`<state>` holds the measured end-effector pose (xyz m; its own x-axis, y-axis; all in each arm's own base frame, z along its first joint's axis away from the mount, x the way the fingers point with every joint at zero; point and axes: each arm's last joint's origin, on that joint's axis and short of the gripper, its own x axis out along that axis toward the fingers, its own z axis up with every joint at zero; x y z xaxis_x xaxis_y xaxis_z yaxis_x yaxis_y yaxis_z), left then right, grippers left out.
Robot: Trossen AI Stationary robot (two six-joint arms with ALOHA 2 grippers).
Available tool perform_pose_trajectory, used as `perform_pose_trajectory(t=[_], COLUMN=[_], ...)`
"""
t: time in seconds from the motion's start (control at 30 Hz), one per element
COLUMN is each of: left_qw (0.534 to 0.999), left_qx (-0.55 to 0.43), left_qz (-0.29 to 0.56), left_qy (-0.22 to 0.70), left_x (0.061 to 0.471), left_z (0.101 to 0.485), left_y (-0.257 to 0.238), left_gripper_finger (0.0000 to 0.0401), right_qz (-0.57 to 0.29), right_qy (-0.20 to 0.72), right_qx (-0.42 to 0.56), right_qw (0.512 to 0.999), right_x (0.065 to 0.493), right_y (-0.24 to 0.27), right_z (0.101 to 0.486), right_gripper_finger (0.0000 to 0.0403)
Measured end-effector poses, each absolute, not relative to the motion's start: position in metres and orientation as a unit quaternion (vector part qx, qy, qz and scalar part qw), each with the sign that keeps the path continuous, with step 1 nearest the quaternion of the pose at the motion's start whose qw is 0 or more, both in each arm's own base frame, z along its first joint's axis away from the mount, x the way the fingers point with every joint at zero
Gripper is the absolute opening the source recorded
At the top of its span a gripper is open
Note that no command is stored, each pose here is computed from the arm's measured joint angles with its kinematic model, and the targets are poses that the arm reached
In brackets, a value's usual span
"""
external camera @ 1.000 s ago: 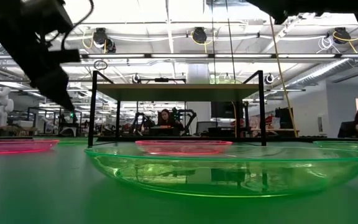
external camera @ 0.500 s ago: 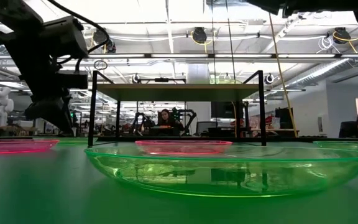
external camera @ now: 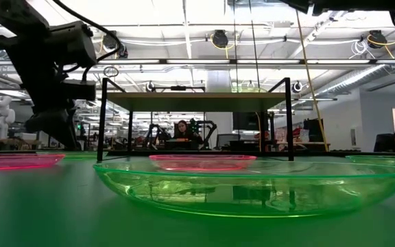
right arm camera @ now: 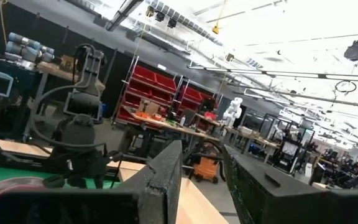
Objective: Place and stack plates onto a shelf
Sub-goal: Stack the green plate on top of the green plate on the shelf
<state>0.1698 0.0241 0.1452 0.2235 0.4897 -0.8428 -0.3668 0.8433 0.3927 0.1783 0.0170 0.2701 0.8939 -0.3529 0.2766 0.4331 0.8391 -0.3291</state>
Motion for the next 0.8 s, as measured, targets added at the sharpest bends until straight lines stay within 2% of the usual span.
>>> perform_pose_trajectory(t=[0.2,0.67,0.8], left_qw=[0.755,0.728,0.729], left_qx=[0.044,0.036,0.036], left_qz=[0.293,0.315,0.318], left_qy=[0.585,0.608,0.605], left_x=[0.171,0.175,0.176], left_z=[0.135,0.121,0.121], left_y=[0.034,0.045,0.046], left_gripper_finger=[0.0113,0.0111,0.008], right_qz=[-0.205,-0.204,-0.204], right_qy=[-0.102,-0.097,-0.096], right_qx=[-0.192,-0.196,-0.197], right_qw=[0.954,0.954,0.954], right_x=[0.178,0.179,0.179], right_y=[0.017,0.017,0.017], right_z=[0.27,0.269,0.269], right_gripper_finger=[0.01,0.01,0.01])
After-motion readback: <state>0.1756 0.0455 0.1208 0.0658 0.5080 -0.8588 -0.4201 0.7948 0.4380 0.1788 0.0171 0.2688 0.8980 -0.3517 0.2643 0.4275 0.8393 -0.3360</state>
